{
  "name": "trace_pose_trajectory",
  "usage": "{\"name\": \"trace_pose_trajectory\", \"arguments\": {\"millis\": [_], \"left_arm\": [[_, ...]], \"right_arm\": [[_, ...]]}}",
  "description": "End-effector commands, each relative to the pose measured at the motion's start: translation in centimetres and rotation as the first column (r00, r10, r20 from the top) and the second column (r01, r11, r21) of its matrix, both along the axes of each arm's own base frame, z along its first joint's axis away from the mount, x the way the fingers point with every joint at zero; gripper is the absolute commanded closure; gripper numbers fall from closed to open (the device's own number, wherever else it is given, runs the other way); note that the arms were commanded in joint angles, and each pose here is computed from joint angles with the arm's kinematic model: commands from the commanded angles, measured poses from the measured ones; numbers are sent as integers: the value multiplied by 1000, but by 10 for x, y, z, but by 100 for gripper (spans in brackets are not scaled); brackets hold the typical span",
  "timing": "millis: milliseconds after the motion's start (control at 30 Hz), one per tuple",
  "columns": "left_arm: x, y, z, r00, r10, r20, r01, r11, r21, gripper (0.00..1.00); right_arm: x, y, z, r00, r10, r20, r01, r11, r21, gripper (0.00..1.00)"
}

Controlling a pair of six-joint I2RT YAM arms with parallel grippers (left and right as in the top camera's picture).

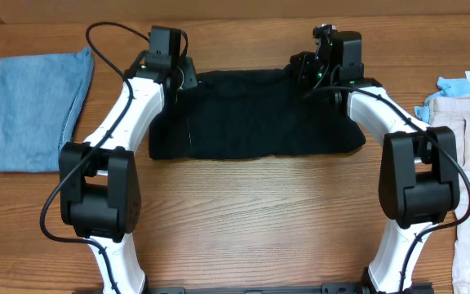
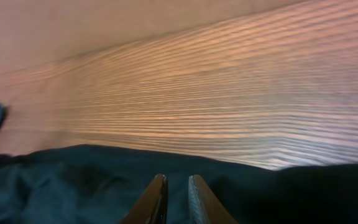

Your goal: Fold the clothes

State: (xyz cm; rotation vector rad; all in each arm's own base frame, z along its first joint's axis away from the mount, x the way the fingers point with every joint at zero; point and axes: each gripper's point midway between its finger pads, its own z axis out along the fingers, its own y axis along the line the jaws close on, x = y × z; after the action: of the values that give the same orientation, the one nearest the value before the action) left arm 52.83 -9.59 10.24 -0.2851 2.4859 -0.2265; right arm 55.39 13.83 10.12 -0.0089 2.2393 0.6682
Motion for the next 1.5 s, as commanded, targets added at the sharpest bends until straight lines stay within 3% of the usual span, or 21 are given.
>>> {"name": "trace_pose_trajectory", "arguments": {"millis": [0, 200, 367, 500, 600, 700, 800, 867, 967, 1167, 1367, 1467], "left_arm": [[-4, -52, 38, 984, -168, 52, 175, 962, -212, 96], [-9, -88, -17, 974, -221, -39, 205, 946, -249, 96], [2, -67, -99, 982, -143, -127, 124, 981, -152, 96], [21, -59, -93, 992, -117, -43, 113, 989, -92, 96], [29, -61, -84, 990, -143, 3, 143, 987, -78, 96], [44, -57, -44, 980, -183, 80, 185, 982, -21, 96], [51, -20, 8, 987, -91, 133, 87, 995, 41, 96], [44, 1, 32, 989, -58, 134, 52, 998, 42, 96], [10, 33, 55, 999, -1, 42, -1, 999, 45, 96], [-57, 42, -22, 944, 9, -330, 3, 999, 37, 96], [-85, 33, -96, 842, -24, -538, 22, 1000, -9, 96], [-92, 34, -124, 808, -17, -589, 21, 1000, 0, 96]], "right_arm": [[-7, 15, 32, 996, 84, 36, -85, 996, 39, 96], [-1, 5, -11, 999, 29, -33, -29, 1000, -8, 96], [20, -24, -60, 992, -123, -20, 120, 984, -130, 96], [35, -53, -95, 967, -254, 24, 253, 942, -223, 96], [42, -65, -93, 953, -296, 65, 303, 923, -238, 96], [54, -70, -55, 942, -305, 142, 329, 923, -198, 88], [54, -86, 4, 922, -329, 202, 364, 916, -168, 89], [43, -86, 26, 934, -310, 179, 339, 927, -160, 94], [-8, -61, 56, 985, -172, 8, 171, 979, -109, 95], [-91, -65, -4, 908, -170, -383, 103, 976, -190, 96], [-129, -108, -54, 794, -350, -498, 124, 894, -431, 96], [-146, -114, -84, 747, -373, -550, 94, 879, -468, 96]]}}
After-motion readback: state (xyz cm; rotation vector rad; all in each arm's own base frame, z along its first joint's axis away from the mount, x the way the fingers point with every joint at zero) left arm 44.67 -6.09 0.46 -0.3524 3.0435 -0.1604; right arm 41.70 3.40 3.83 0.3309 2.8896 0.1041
